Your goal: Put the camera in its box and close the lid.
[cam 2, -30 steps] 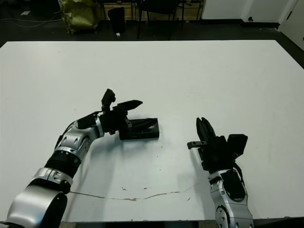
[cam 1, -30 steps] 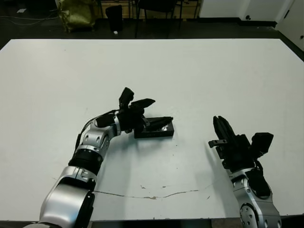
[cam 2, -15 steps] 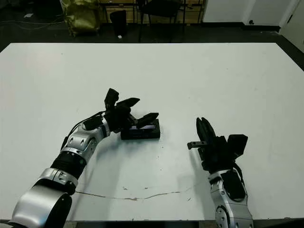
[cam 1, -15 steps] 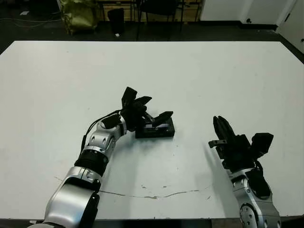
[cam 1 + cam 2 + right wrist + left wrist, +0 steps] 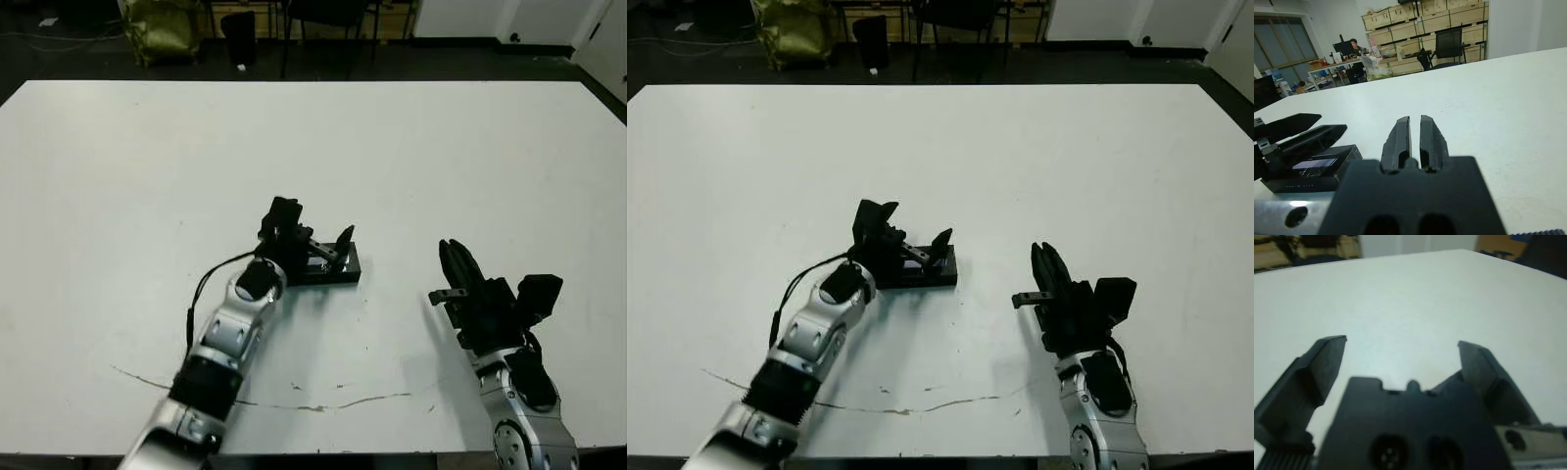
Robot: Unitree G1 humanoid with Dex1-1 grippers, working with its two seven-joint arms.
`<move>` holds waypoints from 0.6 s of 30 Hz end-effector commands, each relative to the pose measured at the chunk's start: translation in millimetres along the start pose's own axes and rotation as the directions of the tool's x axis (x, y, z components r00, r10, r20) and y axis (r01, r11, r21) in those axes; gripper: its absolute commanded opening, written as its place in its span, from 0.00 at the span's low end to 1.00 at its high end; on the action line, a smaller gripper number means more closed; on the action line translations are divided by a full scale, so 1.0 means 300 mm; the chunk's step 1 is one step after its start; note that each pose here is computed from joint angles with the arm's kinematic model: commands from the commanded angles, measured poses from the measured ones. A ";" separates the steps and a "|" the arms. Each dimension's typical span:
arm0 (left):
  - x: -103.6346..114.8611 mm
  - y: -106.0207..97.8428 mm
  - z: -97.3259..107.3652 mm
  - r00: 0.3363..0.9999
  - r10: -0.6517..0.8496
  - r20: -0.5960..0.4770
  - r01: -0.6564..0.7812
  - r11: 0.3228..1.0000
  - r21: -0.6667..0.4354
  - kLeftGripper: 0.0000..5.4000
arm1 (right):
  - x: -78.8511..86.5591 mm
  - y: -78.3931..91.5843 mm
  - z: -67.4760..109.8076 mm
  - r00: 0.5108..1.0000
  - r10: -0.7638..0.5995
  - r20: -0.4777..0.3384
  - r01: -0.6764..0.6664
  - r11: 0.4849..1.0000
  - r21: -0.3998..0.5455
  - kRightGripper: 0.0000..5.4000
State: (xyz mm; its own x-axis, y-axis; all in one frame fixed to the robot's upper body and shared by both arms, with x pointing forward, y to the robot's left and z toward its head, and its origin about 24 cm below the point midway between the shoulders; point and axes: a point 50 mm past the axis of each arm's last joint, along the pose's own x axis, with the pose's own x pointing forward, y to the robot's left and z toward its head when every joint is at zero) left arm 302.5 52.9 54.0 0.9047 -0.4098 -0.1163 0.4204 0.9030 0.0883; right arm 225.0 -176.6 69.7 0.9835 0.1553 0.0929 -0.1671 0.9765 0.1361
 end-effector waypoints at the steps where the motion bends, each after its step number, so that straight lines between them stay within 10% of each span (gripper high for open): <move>1: -0.074 -0.003 -0.179 0.975 0.083 -0.206 -0.074 0.996 0.048 0.74 | -0.012 -0.009 -0.018 0.999 -0.015 -0.037 0.015 1.000 0.000 0.00; 18: -0.063 0.028 -0.181 0.944 0.103 -0.313 -0.075 0.992 0.101 0.00 | -0.015 -0.010 -0.028 0.999 -0.012 -0.039 0.012 1.000 0.009 0.00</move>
State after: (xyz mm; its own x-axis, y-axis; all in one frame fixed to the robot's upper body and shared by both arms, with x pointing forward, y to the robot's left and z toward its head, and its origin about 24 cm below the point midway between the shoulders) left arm 301.8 49.6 53.2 0.9282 -0.3375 -0.1566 0.3630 0.9136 0.1831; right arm 224.0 -176.0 67.3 0.9837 0.1588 0.0850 -0.1703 0.9735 0.1528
